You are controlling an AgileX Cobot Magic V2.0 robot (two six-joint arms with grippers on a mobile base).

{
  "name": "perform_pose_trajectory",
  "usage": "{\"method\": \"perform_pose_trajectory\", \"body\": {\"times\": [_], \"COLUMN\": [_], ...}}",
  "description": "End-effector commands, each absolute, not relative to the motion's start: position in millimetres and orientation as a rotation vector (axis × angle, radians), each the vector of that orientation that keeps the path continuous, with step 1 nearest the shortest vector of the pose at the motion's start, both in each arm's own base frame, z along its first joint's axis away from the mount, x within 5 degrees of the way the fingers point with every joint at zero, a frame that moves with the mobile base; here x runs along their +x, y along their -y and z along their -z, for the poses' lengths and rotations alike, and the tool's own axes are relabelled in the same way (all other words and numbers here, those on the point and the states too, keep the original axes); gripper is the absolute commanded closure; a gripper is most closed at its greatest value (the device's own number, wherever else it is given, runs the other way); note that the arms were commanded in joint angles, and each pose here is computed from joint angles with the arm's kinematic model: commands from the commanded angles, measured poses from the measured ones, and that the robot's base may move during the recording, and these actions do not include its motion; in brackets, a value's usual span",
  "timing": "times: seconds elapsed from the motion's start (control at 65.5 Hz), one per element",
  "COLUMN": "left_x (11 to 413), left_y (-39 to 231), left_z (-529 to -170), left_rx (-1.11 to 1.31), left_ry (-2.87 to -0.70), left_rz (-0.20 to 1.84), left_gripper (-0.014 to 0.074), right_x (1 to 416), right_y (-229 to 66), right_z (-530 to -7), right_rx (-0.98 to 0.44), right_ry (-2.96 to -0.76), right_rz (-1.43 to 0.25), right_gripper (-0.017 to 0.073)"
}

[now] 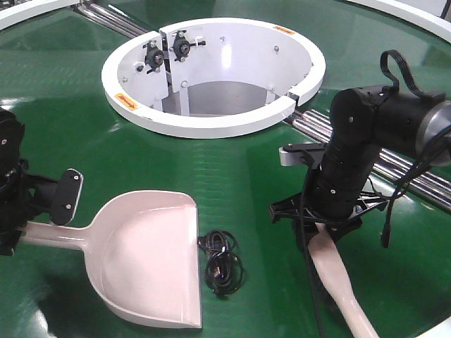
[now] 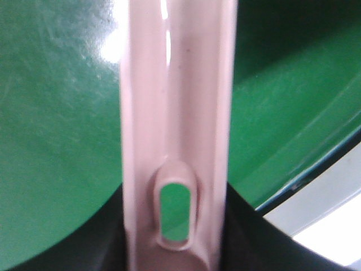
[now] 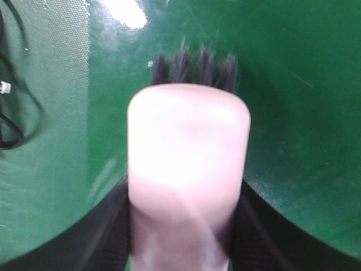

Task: Clean and inspect green conveyor with broom and dustpan
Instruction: 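Set the dustpan lip right beside the black cable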

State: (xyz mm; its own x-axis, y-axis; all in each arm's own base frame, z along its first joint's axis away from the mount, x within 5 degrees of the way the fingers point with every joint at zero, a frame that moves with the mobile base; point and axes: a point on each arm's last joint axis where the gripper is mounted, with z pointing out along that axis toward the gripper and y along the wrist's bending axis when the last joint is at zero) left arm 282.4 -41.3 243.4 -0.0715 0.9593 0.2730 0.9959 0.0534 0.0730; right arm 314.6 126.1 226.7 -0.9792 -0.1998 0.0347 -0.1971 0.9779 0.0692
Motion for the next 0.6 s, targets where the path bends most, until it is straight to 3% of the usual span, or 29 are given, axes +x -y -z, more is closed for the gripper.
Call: {"method": "perform_pose_trajectory", "body": {"times": [0.0,0.58], "left_x": [280.3,296.0], "left_y": [44.6,55.7], "left_z": [-255.9,-244.0], "left_rx": [-2.044,-2.023], "left_ry": [2.175,2.189], "left_rz": [0.369,0.316], "left_gripper": [0.0617,0.0617], "right_x": [307.0,307.0], "right_y": [-121.6,-121.6], "right_z": [-249.4,-249.4], "right_rx": [0.32,0.32], "right_ry": [3.088,3.088], "right_rz": [0.111,0.111], "right_gripper": [0.0561,0.0561]}}
